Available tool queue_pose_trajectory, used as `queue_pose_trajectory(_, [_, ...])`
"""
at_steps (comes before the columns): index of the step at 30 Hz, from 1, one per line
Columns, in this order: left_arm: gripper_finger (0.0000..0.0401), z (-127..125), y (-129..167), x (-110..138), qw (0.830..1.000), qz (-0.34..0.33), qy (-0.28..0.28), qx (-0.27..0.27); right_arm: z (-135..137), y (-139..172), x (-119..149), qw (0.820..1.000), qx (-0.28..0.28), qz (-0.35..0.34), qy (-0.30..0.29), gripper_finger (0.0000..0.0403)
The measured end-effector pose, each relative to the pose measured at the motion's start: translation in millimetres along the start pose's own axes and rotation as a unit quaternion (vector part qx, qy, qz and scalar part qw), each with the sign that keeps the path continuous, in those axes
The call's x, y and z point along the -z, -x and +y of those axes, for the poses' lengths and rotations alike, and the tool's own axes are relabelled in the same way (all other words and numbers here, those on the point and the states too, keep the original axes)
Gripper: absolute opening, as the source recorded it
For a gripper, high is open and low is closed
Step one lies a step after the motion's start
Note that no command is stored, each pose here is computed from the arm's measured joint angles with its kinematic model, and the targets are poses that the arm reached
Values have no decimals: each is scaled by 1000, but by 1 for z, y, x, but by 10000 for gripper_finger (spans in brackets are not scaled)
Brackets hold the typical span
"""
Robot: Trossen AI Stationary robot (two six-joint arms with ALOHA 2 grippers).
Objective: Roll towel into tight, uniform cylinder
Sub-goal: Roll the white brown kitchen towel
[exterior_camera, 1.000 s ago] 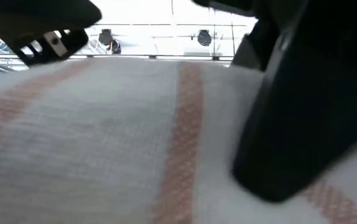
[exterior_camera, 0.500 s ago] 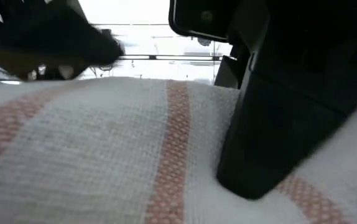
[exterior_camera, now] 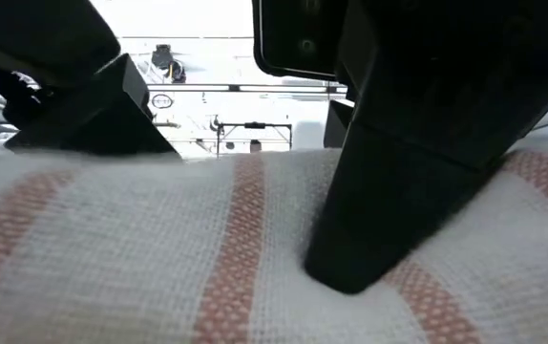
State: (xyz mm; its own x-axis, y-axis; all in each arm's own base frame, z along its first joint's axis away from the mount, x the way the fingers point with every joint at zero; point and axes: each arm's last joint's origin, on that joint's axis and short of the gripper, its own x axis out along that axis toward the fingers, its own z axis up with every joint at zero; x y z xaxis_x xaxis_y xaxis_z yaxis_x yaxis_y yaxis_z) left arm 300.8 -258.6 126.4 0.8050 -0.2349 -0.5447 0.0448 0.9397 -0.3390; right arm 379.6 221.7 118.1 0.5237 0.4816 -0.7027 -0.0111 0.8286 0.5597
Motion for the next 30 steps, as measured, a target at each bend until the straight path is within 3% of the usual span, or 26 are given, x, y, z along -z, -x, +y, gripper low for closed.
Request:
queue_pose_trajectory(7, [288, 0, -1, 1, 1000, 9, -14, 13, 0, 0, 0, 1000, 1, -1, -13, 34])
queue_pose_trajectory(12, [281, 1, -3, 3, 1000, 9, -14, 13, 0, 0, 0, 1000, 3, -2, -18, 71])
queue_pose_trajectory(17, [257, -5, 8, -11, 1000, -8, -7, 20, 0, 0, 0, 1000, 2, -1, -18, 101])
queue_pose_trajectory(22, [241, -10, 23, -28, 999, -40, 2, 28, 0, 0, 0, 1000, 2, -1, -21, 103])
queue_pose_trajectory(26, [207, -10, 19, -23, 998, -18, -38, 38, 0, 0, 0, 1000, 2, -2, -19, 98])
queue_pose_trajectory(30, [145, -5, 8, -9, 998, 17, -48, 43, 0, 0, 0, 1000, 2, -3, -16, 98])
